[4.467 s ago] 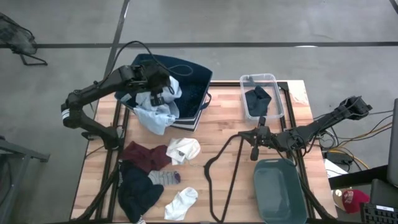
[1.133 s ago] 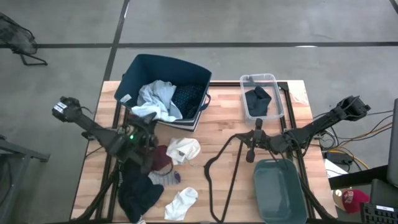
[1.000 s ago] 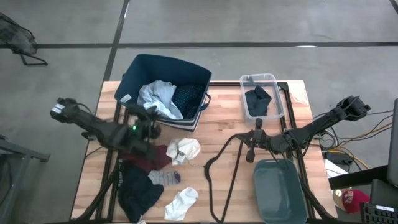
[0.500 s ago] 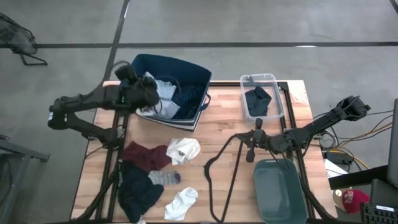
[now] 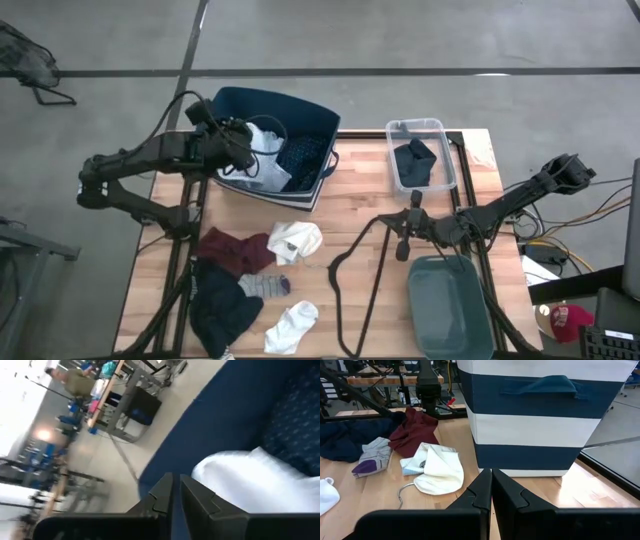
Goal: Pick & Place Cloths
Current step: Put the black boxer into the transparent bin
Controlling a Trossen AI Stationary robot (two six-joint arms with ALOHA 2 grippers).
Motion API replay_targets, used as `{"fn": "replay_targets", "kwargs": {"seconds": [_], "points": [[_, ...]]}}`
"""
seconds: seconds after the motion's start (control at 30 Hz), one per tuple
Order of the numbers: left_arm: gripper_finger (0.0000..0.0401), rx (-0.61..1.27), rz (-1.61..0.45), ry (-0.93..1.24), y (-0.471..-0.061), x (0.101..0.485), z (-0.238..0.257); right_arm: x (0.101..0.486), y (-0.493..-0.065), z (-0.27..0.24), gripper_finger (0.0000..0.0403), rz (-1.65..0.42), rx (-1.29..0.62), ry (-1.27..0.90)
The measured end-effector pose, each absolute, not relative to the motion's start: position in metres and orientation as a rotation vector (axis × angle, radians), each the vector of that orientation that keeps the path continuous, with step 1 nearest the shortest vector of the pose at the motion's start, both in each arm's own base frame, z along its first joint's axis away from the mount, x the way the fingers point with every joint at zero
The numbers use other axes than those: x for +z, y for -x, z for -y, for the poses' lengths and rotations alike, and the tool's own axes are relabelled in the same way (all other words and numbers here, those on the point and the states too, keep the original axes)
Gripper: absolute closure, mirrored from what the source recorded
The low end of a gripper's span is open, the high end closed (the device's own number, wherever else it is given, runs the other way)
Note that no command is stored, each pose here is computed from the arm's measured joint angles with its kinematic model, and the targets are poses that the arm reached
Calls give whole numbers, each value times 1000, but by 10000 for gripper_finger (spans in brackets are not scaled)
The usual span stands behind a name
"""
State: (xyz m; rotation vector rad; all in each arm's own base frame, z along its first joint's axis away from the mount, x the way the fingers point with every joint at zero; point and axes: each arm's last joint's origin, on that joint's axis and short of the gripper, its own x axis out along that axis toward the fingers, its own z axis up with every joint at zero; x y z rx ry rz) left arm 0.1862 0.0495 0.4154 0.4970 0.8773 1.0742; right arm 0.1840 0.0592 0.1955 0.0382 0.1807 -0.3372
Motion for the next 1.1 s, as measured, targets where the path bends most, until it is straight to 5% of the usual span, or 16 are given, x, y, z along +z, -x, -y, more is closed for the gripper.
{"fn": "replay_targets", "kwargs": {"seconds": [0.33,0.63,0.9,1.1], "points": [[356,886,-876,-343,-188,412,-50,196,-184,-59,394,-174,-337,-40],[359,505,-860,-258,-175,406,1,194,-185,-60,394,-185,-337,-32],[347,217,-942,-235,-165,362,61,194,-185,-60,394,-181,-338,-42],[297,-17,-1015,-222,-149,327,106,194,-185,-60,394,-183,-338,-37]]}}
